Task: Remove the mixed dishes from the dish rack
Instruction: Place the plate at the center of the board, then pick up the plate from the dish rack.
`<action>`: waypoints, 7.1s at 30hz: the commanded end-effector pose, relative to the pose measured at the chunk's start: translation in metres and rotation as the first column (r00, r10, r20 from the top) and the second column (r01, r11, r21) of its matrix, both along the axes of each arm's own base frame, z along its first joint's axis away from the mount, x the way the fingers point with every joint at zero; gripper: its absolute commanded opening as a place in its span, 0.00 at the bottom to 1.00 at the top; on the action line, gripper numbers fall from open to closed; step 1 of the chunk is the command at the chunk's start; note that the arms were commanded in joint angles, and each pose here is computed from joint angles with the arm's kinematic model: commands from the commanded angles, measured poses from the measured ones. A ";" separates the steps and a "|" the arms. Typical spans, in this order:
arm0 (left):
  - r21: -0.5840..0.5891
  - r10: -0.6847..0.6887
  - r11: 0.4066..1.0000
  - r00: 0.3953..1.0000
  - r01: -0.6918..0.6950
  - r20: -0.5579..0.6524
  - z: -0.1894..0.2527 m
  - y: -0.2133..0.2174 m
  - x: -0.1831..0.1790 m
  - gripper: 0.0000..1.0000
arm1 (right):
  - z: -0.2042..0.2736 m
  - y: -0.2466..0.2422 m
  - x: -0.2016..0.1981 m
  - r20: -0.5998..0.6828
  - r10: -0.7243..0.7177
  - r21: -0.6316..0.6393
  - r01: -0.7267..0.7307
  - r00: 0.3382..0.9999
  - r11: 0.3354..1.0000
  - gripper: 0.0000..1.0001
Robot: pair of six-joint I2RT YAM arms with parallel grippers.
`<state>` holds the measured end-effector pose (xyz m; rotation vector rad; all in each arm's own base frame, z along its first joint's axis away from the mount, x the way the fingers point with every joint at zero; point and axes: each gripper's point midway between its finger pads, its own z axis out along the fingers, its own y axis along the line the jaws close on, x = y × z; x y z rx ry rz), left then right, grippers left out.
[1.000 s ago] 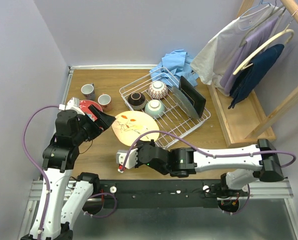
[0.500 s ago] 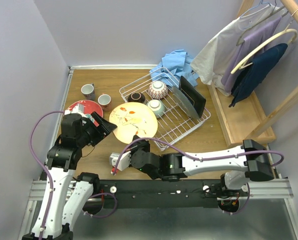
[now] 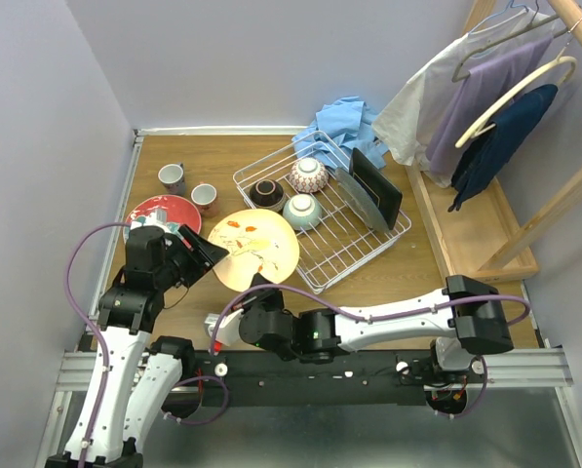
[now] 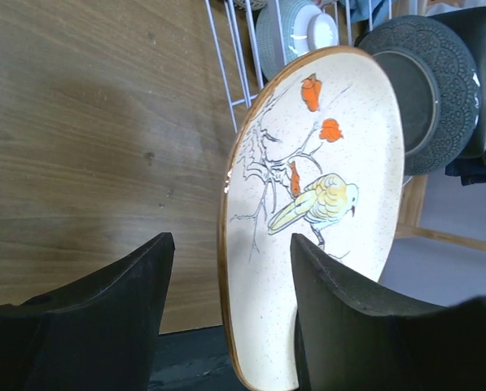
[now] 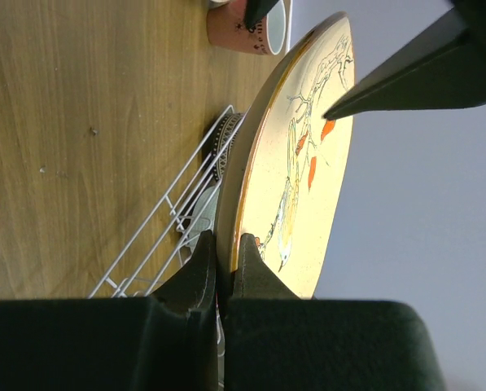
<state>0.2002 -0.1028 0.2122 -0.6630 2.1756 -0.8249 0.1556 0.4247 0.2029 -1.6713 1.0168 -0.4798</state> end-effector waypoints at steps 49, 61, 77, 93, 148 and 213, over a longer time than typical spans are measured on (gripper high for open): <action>-0.049 0.402 0.915 0.900 -0.400 0.170 0.011 0.059 0.069 0.00 | 0.019 -0.085 -0.005 -0.558 -0.105 0.349 0.348 0.823 0.870 1.00; -0.038 0.654 0.755 0.749 -0.654 0.103 -0.018 0.146 0.066 0.00 | 0.040 -0.133 0.023 -0.662 -0.067 0.431 0.453 0.746 0.780 1.00; 0.058 0.774 0.626 0.629 -0.778 0.077 -0.053 0.205 0.079 0.00 | 0.044 -0.154 0.024 -0.660 -0.040 0.463 0.448 0.750 0.765 1.00; 0.063 0.786 0.616 0.618 -0.785 0.012 -0.096 0.224 0.104 0.17 | 0.035 -0.165 0.026 -0.662 -0.065 0.452 0.467 0.747 0.760 1.00; 0.491 0.543 0.740 0.839 -0.459 -0.036 -0.069 0.220 0.075 0.99 | 0.047 -0.166 0.113 -0.764 -0.245 0.339 0.695 0.597 0.634 1.00; 0.452 -0.028 0.887 0.966 -0.095 0.258 0.030 0.057 0.030 0.99 | 0.072 -0.232 0.199 -0.926 0.023 0.333 0.785 0.378 0.522 0.01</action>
